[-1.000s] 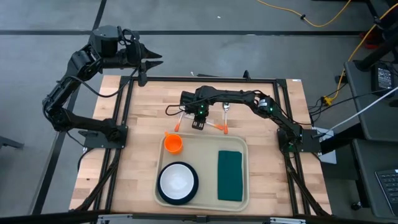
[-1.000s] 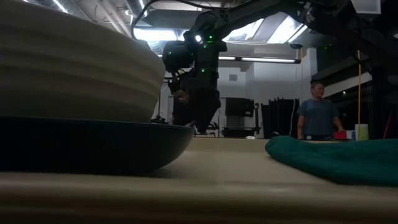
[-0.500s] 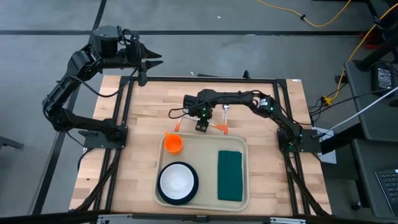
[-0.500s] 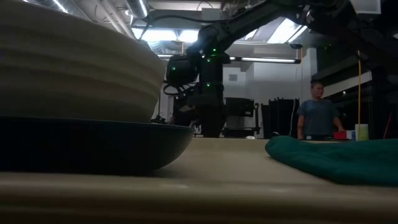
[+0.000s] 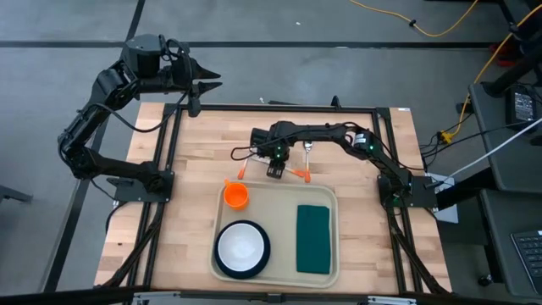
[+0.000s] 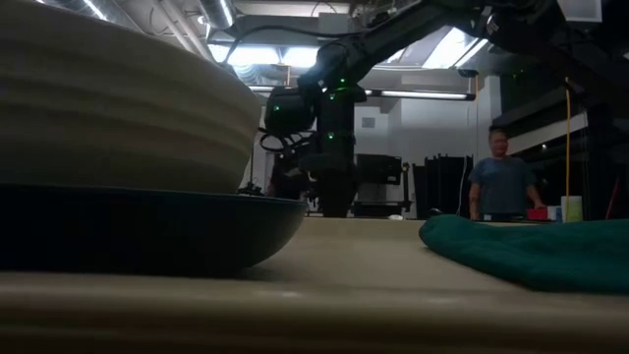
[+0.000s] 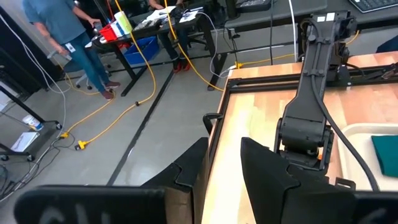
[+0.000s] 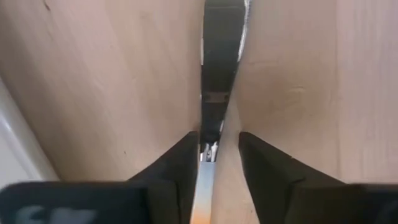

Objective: Set up tray
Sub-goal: Put the knife on the napkin

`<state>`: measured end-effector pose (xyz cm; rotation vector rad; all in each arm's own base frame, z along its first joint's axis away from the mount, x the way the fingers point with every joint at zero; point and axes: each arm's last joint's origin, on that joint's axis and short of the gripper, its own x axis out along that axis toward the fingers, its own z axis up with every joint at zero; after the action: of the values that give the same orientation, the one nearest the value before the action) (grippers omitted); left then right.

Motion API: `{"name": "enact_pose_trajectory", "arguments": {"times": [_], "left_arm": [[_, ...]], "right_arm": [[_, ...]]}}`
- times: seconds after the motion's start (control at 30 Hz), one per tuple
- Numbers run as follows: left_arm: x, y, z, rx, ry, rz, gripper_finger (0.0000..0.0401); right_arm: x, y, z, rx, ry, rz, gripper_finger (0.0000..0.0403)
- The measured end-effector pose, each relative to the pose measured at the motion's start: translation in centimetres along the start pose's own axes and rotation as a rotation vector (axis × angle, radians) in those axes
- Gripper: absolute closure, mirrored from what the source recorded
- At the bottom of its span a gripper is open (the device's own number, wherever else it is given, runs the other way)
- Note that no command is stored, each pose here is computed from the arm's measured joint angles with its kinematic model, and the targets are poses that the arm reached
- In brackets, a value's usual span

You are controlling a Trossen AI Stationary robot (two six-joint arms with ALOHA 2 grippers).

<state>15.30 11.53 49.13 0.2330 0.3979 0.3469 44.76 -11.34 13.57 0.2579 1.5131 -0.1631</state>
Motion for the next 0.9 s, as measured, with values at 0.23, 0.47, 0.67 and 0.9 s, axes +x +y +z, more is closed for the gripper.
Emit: {"name": "enact_pose_trajectory", "arguments": {"times": [0.23,0.47,0.67,0.9], "left_arm": [[0.00,0.00,0.00,0.000,0.000,0.000,0.0313],[0.00,0.00,-0.01,0.007,0.001,0.001,0.0313],[0.00,0.13,-0.07,0.008,0.021,0.046,0.0313],[-0.01,0.30,-0.14,0.008,0.046,0.103,0.0313]], "right_arm": [[0.08,-0.06,0.02,-0.002,0.000,0.000,0.0344],[0.09,-0.03,0.01,-0.002,0.000,0.003,0.0362],[0.12,-0.02,0.00,-0.003,0.000,-0.017,0.0359],[0.11,-0.04,-0.02,0.002,0.002,-0.023,0.0364]]}}
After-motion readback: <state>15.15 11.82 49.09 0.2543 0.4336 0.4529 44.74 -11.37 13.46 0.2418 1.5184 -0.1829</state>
